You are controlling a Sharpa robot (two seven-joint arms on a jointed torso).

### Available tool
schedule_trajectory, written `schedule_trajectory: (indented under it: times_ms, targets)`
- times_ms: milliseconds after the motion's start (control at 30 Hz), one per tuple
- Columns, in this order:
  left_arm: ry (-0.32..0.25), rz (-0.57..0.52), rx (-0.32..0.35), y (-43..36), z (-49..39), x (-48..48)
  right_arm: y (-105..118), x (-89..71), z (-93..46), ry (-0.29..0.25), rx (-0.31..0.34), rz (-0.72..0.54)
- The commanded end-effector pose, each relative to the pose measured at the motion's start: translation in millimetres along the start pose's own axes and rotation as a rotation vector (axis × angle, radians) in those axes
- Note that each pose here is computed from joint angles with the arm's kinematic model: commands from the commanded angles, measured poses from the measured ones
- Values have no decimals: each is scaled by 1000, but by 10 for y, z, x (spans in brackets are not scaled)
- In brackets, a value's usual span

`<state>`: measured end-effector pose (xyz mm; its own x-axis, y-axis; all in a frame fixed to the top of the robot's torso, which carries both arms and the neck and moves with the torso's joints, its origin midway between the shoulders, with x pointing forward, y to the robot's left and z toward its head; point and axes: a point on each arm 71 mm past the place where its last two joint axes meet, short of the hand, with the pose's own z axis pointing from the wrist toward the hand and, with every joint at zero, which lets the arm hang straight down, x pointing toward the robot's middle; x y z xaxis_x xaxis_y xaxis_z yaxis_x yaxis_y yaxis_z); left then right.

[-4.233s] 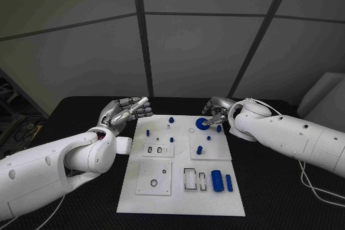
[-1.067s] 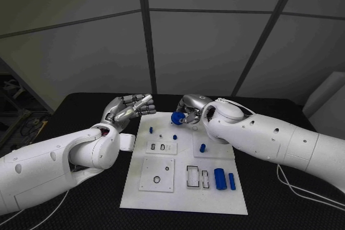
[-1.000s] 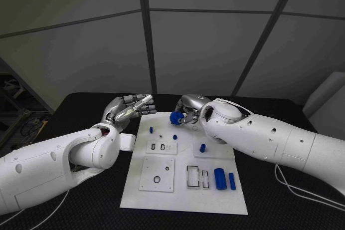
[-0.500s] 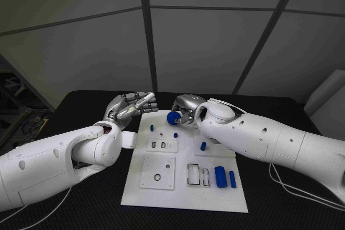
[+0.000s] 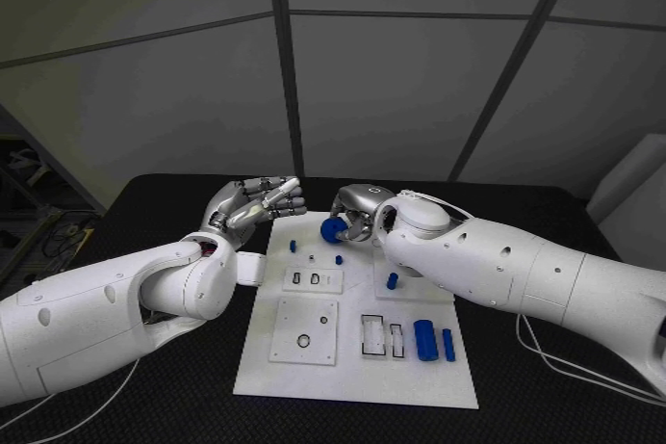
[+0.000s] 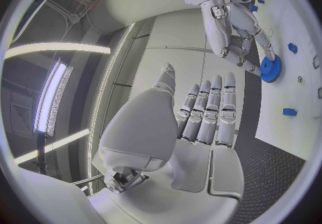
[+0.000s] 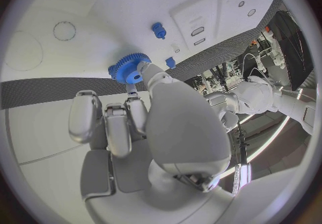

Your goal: Assemble the parts on the task board

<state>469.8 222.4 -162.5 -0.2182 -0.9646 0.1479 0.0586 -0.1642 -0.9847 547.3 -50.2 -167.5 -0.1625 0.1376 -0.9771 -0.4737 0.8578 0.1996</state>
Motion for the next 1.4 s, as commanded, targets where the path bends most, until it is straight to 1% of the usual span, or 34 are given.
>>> schedule_trajectory:
  times_ms: [33,400,767,1400]
  targets:
    - [11,4,9,-15,4,17,15,3,10,11,-7,-11]
    - [10,5,9,-15,5,15,-3,21,21,28,1,-16]
    - [9,5,8,-13,6,14,-14,42,16,55,1,-18]
    - [8,6,6,-11,8,10,3,33,-9,48,-11,-8]
